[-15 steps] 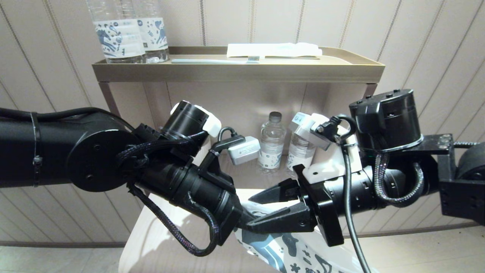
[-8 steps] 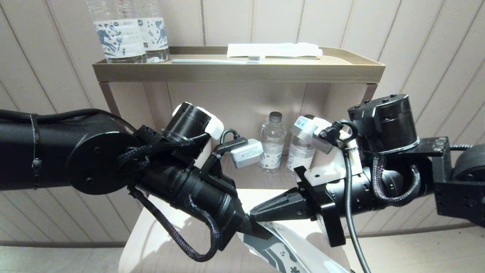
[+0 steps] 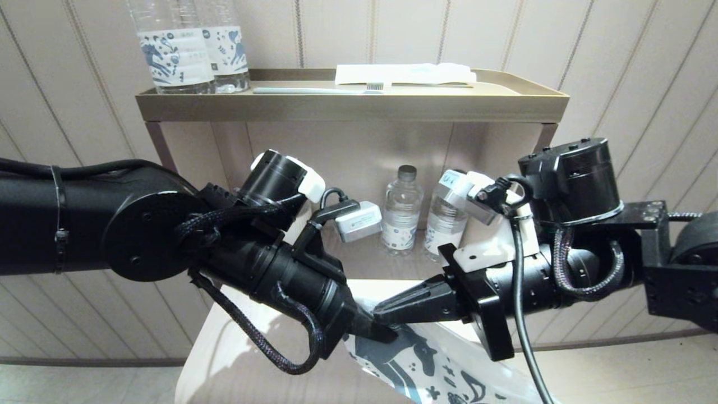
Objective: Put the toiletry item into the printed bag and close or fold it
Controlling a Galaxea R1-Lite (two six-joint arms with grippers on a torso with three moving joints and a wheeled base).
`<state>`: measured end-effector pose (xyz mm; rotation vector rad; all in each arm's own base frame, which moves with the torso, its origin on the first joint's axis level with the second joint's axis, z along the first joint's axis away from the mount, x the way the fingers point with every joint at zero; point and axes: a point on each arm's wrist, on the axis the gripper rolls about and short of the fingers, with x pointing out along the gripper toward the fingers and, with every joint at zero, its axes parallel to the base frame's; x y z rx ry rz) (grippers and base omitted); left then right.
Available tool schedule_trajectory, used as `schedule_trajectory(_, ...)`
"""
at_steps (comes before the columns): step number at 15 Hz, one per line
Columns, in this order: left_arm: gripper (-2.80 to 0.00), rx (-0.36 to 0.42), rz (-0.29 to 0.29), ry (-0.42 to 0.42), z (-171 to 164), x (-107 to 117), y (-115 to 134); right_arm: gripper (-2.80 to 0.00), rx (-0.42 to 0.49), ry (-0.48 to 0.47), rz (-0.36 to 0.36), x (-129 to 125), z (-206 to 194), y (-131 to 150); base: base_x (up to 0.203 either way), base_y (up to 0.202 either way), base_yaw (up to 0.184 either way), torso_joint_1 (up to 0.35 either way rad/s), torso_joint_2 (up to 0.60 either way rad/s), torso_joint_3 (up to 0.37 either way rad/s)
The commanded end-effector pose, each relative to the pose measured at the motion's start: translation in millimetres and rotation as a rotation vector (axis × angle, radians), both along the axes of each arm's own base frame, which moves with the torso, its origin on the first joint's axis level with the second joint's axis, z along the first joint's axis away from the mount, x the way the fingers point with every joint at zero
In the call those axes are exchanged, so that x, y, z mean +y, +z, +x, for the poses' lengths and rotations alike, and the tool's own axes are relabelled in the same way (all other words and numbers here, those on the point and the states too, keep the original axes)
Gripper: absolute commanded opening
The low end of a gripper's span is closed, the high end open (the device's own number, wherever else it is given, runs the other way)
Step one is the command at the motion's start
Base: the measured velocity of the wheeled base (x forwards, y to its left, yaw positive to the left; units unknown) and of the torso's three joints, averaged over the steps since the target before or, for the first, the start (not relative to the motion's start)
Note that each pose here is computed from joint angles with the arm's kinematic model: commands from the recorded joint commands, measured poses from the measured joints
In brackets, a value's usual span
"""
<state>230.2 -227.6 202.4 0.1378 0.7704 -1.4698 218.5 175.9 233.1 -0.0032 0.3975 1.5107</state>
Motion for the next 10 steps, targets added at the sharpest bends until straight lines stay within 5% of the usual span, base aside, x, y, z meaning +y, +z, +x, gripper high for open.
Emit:
schedule_trajectory(1,-2.8,-0.002,-0.007,0.007,1.0,4.0,2.5,-2.8,-0.009,-0.009,0.005,-2.1,1.4,2.4,0.0,0.0,0.0,0.0,0.0,0.0)
schedule_trajectory(5,-2.8,-0.028,0.007,0.042,-2.1,7.7,9.0,-2.8,-0.059,-0.095,0.025,-21.8,0.4,22.2,0.0,0.0,0.0,0.0,0.0,0.0)
schedule_trajectory(10,-2.8,-0.087,0.041,0.171,2.0,24.3,19.9,-2.8,-0.01,-0.298,-0.127,-25.5,4.3,35.4,0.0,0.0,0.0,0.0,0.0,0.0)
